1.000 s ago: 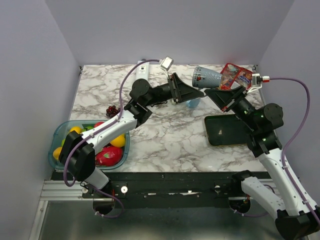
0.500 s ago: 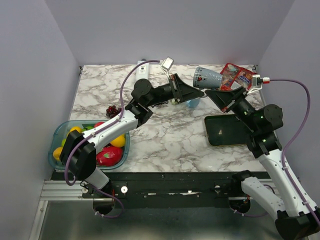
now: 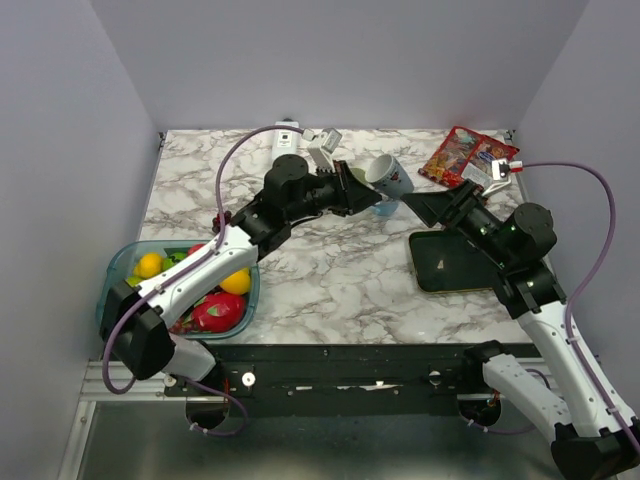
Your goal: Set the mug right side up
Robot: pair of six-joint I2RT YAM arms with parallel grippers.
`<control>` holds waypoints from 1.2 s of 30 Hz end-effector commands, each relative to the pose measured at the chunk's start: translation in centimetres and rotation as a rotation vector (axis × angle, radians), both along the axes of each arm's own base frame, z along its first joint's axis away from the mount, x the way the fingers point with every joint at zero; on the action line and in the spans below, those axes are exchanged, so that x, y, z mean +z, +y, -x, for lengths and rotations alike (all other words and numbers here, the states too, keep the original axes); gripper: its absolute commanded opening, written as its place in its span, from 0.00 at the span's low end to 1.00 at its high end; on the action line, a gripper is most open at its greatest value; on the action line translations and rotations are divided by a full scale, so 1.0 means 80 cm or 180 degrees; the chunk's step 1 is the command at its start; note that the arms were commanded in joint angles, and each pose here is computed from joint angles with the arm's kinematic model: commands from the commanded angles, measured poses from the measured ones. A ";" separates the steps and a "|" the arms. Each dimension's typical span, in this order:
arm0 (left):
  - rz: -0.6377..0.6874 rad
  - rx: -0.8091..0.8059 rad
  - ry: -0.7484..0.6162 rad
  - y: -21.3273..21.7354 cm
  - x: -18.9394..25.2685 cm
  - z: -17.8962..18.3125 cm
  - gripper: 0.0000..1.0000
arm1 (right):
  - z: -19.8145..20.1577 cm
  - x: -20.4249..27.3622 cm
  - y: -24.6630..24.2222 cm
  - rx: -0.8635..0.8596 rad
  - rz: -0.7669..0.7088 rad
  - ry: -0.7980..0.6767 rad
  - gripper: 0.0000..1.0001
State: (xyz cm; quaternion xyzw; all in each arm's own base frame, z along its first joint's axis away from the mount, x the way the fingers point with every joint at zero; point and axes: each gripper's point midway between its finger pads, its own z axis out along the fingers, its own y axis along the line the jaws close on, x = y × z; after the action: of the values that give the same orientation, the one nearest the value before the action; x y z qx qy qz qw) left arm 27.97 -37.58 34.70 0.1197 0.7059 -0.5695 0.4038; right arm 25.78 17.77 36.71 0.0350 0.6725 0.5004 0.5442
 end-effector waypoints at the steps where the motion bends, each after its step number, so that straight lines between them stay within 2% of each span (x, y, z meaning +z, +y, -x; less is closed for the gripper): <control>1: -0.1084 0.0790 -0.0404 0.078 -0.049 -0.024 0.00 | -0.004 -0.050 -0.016 -0.0245 0.0347 0.0382 0.91; 7: -0.1875 0.1519 -0.0357 0.158 -0.122 -0.035 0.00 | -0.004 -0.108 -0.027 -0.0379 0.0597 0.0806 0.91; 12: -0.2146 0.1956 -0.0181 0.198 -0.177 -0.037 0.00 | -0.006 -0.129 -0.033 -0.0454 0.0699 0.0961 0.91; 16: -0.2187 0.2256 -0.0061 0.218 -0.221 -0.040 0.00 | -0.007 -0.135 -0.035 -0.0484 0.0765 0.1011 0.91; 21: -0.2266 0.2634 -0.0017 0.241 -0.241 -0.052 0.00 | -0.006 -0.140 -0.039 -0.0520 0.0853 0.1059 0.91; 36: -0.2170 0.2834 0.0062 0.255 -0.299 -0.084 0.00 | -0.010 -0.146 -0.044 -0.0568 0.0977 0.1133 0.91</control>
State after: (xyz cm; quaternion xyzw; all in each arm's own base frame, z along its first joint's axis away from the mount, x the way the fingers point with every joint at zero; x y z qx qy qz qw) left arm 32.71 -17.15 9.23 -0.0371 0.8683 -0.0714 0.4895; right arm 26.49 14.57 24.09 0.1036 0.8204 0.3411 0.4470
